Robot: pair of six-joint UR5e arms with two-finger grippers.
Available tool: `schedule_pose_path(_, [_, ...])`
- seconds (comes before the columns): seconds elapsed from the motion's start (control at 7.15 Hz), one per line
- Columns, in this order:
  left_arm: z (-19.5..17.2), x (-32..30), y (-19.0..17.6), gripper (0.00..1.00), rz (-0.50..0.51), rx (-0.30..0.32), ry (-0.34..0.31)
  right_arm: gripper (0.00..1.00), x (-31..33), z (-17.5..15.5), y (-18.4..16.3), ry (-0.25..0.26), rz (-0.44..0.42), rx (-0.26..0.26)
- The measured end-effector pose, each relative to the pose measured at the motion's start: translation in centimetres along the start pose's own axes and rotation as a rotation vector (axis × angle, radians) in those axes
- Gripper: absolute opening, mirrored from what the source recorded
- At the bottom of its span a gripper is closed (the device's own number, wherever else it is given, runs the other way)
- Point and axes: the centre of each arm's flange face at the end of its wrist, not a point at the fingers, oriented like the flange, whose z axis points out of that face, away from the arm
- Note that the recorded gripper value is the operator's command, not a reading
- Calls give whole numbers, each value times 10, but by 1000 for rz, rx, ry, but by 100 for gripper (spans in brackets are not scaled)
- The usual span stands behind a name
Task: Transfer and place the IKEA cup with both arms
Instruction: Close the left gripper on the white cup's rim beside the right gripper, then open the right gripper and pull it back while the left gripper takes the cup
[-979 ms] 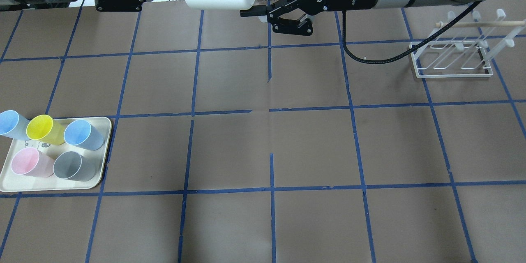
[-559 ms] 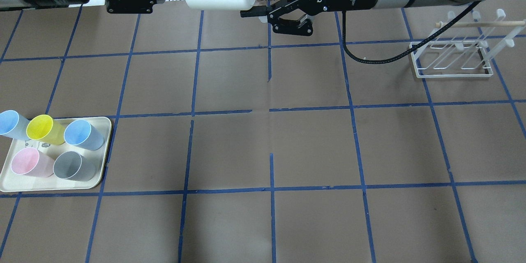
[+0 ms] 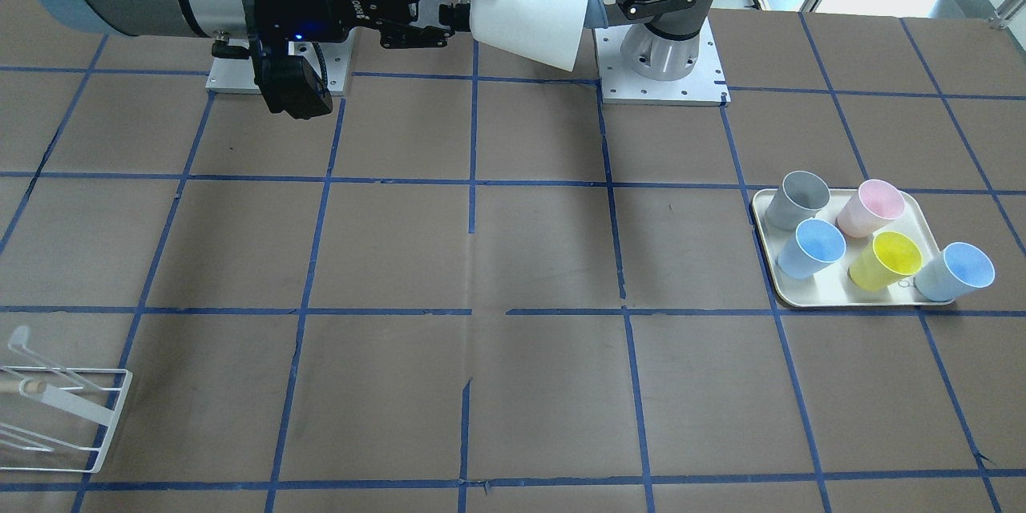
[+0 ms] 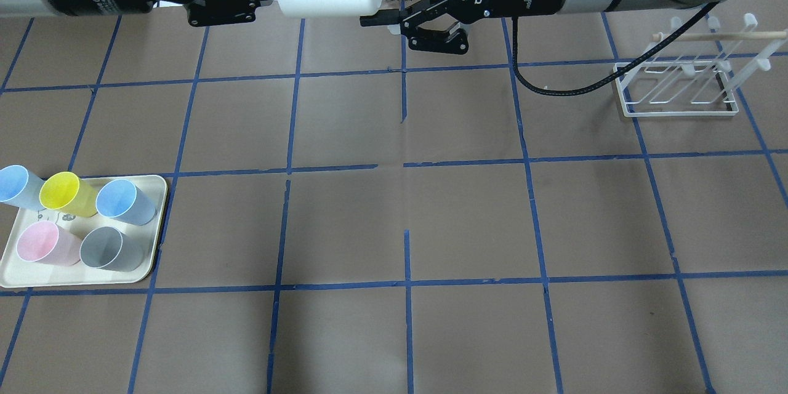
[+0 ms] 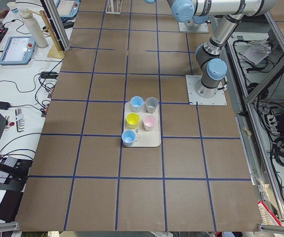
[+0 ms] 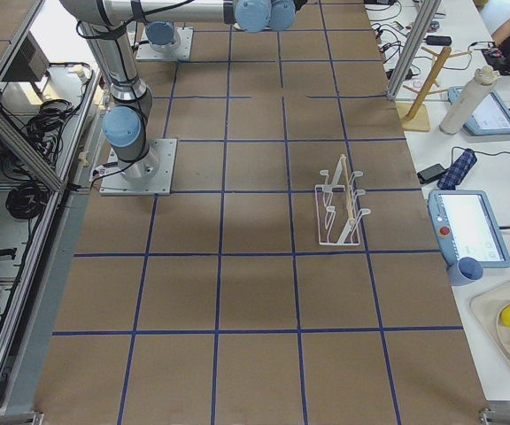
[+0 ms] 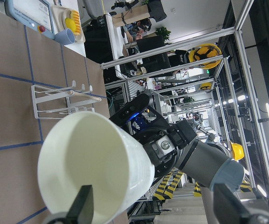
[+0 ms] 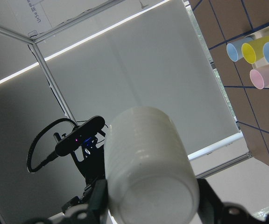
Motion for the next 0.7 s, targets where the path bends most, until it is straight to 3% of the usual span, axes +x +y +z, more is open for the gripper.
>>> schedule_pose_path(0.14, [0,-1,1,0,-2,-1,0,33,0,0,0,1,0,0])
schedule_pose_path(0.28, [1,-1,1,0,-3,-1,0,45,0,0,1,1,-1,0])
schedule_pose_path(0.42, [1,0,2,0,-9,-2,-2,92,0,0,1,1,-1,-1])
schedule_pose_path(0.56, [0,2,3,0,-23,-1,-5,100,0,0,1,2,-1,-1])
schedule_pose_path(0.7, [-1,3,3,0,-38,0,-6,100,0,-1,2,11,-5,-4])
